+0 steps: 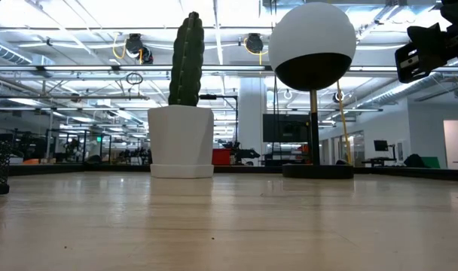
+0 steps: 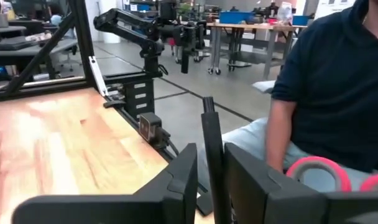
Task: Pick and place office supplies into organizer
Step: Put the pen in the desk organizer, then return to Home Position
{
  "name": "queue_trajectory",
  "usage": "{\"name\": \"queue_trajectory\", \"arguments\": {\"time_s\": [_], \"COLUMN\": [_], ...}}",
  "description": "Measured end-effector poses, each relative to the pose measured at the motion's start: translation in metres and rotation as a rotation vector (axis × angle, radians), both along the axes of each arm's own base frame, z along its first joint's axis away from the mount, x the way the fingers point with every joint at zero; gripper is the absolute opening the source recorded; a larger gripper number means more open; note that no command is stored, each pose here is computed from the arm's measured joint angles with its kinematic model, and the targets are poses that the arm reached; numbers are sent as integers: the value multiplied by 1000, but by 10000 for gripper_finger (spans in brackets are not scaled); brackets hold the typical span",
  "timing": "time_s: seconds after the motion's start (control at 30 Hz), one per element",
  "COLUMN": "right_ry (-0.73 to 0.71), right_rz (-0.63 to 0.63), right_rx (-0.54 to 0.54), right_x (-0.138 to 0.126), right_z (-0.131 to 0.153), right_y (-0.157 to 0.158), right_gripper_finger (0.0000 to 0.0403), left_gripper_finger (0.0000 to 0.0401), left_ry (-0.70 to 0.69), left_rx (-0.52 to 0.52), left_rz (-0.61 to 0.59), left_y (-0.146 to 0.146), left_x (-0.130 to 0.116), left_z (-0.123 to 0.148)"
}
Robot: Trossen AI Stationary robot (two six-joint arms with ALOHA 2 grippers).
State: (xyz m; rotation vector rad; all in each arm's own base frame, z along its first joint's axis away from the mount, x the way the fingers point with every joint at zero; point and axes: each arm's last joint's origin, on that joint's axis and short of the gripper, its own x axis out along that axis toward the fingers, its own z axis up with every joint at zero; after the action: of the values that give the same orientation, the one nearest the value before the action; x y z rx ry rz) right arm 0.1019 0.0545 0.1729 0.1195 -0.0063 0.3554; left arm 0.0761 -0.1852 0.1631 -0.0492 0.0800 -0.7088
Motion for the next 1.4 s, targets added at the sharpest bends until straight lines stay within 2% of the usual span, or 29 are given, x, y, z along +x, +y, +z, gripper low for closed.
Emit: {"name": "queue_trajectory", "arguments": {"time_s": [0.13, 0.2, 0.4, 0.63, 1.03, 1.13, 1.27, 1.4], "right_ry": [0, 0, 0, 1, 0, 0, 0, 0], "right_rz": [0, 0, 0, 0, 0, 0, 0, 0], "right_rx": [0, 0, 0, 0, 0, 0, 0, 0], "right_x": [0, 0, 0, 0, 0, 0, 0, 0], "right_z": [0, 0, 0, 0, 0, 0, 0, 0], "right_y": [0, 0, 0, 0, 0, 0, 0, 0], "right_gripper_finger": [153, 153, 153, 153, 153, 153, 153, 153], "left_gripper_finger": [83, 78, 9, 3, 52, 55, 42, 12], "left_ry": [35, 73, 91, 87, -62, -152, -247, -219], "left_rx": [35, 19, 26, 19, -299, -267, -206, -176], "left_rz": [27, 57, 33, 63, 89, 113, 236, 315], "left_y": [0, 0, -2, -1, 1, 4, 19, 39], "left_x": [-3, -4, -10, -11, -6, -4, -2, 12], "left_z": [-5, -7, -9, -10, 27, 38, 54, 60]}}
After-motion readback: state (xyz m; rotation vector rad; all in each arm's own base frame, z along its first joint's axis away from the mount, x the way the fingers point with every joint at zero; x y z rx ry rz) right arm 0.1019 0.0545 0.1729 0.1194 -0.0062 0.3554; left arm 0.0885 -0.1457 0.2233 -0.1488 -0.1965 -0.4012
